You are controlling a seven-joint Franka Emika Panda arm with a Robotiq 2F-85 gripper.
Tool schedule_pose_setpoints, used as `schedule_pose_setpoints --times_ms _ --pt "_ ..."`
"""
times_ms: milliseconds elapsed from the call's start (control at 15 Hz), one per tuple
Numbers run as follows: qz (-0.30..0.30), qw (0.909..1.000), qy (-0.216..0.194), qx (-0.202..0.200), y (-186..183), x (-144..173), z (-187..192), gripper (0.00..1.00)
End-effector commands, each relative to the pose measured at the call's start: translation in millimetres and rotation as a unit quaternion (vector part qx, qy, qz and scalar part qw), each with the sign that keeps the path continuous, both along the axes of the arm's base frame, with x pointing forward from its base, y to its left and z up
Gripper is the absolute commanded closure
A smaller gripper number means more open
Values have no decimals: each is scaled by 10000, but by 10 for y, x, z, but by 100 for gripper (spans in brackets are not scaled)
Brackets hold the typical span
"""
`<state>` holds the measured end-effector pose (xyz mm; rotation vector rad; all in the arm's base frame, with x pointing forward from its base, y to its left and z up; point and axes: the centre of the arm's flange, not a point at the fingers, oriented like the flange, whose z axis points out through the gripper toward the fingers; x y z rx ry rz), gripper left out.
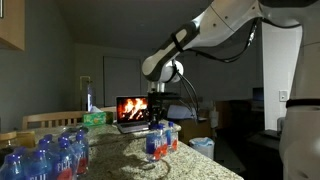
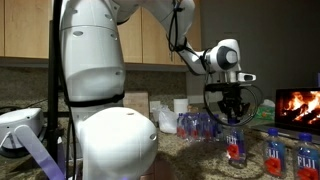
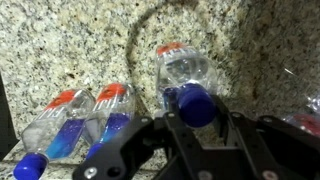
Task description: Move three bottles to the right
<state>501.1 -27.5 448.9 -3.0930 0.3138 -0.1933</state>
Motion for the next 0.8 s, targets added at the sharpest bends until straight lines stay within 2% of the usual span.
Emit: schedule_pose_setpoints --times_ms 0,333,733 --pt "-77 9998 -171 26 -190 123 114 85" --pt "-116 9998 -174 38 -296 363 154 85" --pt "-110 9999 -21 57 -289 581 -40 85"
